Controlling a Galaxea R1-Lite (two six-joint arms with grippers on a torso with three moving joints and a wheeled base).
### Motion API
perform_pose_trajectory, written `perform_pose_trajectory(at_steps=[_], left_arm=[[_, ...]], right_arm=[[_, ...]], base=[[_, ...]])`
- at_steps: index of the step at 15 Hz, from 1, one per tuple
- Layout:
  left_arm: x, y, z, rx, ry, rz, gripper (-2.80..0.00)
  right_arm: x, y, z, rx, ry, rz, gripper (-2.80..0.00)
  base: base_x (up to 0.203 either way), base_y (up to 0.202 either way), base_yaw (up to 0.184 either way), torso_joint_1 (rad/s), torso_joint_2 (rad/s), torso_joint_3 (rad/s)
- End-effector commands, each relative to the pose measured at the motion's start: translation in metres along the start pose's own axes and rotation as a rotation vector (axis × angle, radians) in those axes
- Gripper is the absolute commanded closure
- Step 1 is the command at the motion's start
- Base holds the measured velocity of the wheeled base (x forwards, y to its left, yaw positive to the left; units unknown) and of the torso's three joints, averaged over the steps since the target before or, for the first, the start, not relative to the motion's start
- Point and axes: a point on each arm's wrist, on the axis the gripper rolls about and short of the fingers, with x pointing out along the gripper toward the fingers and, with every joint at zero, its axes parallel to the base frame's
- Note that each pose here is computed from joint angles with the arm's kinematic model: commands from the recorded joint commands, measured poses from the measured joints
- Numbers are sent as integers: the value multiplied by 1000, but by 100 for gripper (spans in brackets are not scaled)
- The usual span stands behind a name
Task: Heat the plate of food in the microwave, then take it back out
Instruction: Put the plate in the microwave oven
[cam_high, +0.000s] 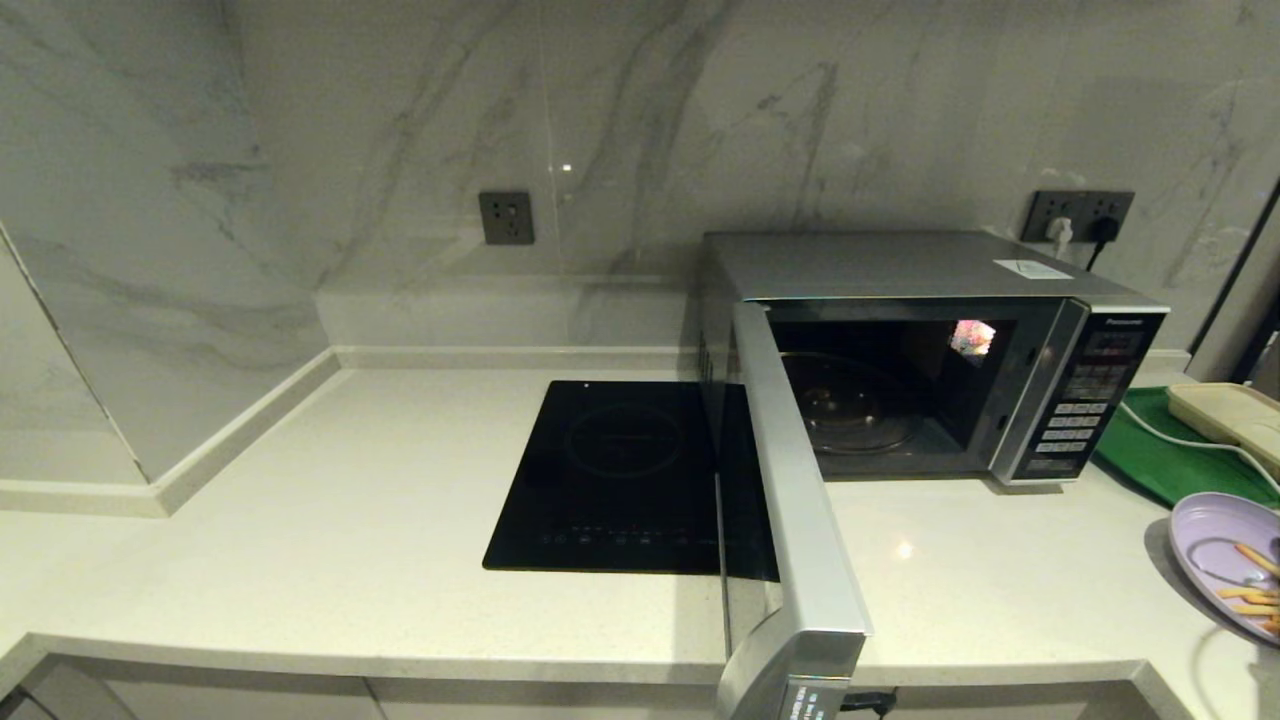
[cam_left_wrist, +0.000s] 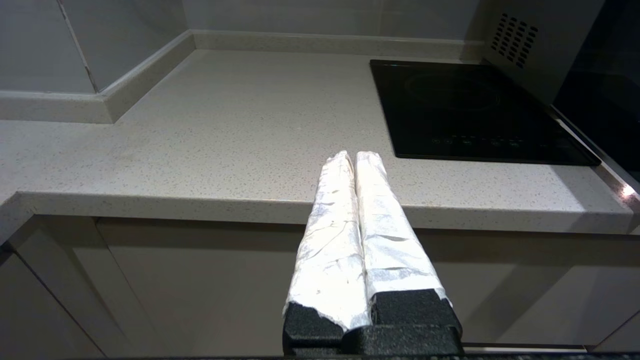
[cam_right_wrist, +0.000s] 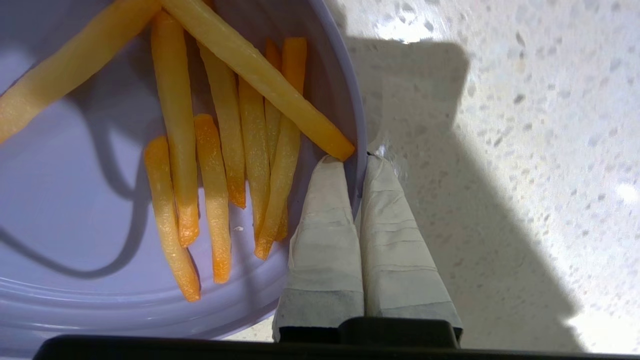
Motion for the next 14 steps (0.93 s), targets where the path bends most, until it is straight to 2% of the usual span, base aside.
perform_pose_trajectory(at_steps=[1,14], left_arm=[[0,0,0,-1,0,0,0],[0,0,0,-1,0,0,0]], right_arm=[[-3,0,0,-22,-8,7,0],[-25,-2,-1,-92,-34,50,0]], base=[[0,0,0,0,0,0],[0,0,0,0,0,0]])
